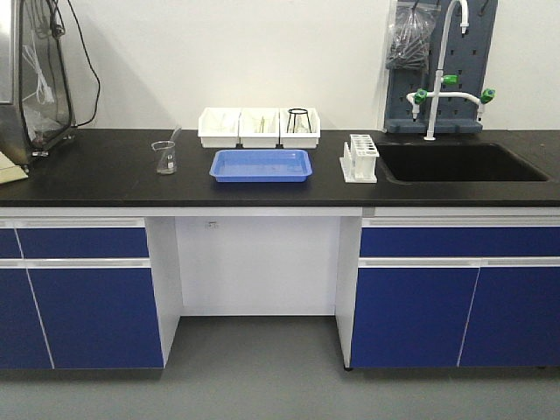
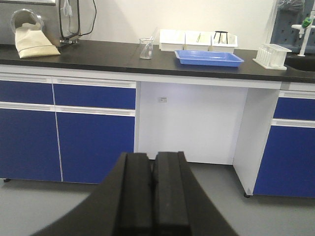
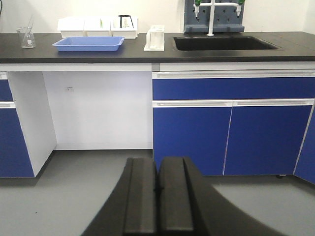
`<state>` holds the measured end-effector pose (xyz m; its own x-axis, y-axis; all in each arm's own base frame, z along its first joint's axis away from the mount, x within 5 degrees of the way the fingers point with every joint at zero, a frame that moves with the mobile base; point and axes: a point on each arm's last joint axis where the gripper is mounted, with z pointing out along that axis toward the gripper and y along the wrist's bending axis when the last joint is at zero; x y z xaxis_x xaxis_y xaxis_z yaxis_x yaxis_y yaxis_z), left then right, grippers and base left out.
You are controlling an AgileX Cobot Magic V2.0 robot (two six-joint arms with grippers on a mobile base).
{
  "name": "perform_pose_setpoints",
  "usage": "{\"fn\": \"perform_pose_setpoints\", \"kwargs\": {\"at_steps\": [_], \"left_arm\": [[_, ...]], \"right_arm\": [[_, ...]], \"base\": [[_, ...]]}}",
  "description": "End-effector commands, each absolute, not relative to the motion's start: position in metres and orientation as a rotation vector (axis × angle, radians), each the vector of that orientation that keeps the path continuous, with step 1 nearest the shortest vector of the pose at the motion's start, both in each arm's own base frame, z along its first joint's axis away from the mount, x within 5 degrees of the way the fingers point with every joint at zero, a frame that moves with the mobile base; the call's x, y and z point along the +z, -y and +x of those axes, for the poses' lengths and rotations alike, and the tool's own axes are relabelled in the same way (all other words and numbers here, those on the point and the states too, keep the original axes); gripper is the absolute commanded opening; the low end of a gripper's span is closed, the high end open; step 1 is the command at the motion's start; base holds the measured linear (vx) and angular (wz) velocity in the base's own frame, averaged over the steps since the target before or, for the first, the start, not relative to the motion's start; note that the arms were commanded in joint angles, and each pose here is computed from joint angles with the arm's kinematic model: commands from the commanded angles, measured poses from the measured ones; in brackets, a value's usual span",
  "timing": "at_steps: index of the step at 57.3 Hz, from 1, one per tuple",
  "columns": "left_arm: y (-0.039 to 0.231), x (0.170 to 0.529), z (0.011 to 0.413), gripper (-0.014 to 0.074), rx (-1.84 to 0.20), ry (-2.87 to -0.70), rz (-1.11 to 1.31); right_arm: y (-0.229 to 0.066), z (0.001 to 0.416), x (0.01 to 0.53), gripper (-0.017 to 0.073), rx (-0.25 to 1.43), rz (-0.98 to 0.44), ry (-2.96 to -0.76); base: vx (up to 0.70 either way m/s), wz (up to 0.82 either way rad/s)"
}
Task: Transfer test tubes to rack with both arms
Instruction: 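Drive the base forward up to the bench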
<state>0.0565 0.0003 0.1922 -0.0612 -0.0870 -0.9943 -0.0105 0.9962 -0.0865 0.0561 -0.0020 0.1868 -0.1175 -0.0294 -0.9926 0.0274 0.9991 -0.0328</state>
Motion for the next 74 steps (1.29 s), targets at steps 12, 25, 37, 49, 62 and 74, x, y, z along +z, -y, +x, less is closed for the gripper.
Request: {"fn": "perform_pose_setpoints", "kwargs": {"at_steps": [12,25,37,49,62,74], "left_arm": [[-0.0003,0.2091,0.0544,-0.0004,-0.065,-1.512,-0.069],[-0.0003,0.2091,0.0544,-0.0004,-0.065,-1.512,-0.069],[-0.0003,0.2091,0.0544,-0.0004,-0.065,-1.512,-0.069],[-0.0003,0.2091,0.0544,-0.0004,-0.065,-1.512,-0.069],[-0.0003,0.2091,0.0544,-0.0004,-0.065,-1.512,-0.069],[-0.0003,0.2091,0.0544,-0.0004,-0.065,-1.512,-0.069]], "right_arm": [[0.0017,0.0566,0.1898,-0.0008,-0.051,-0.009,-1.612],[0.0017,0.0566,0.1898,-0.0008,-0.051,-0.009,-1.612],[0.0017,0.0566,0.1898,-0.0008,-0.051,-0.009,-1.612],[0.0017,0.0566,0.1898,-0.0008,-0.051,-0.009,-1.612],[0.0017,0.0566,0.1898,-0.0008,-0.051,-0.009,-1.612],[0.0017,0.0566,0.1898,-0.0008,-0.051,-0.009,-1.612]], "base": [[0.09,0.0],[0.19,-0.01],[0.3,0.06],[0.36,0.1],[0.42,-0.02],[0.44,-0.04]]}}
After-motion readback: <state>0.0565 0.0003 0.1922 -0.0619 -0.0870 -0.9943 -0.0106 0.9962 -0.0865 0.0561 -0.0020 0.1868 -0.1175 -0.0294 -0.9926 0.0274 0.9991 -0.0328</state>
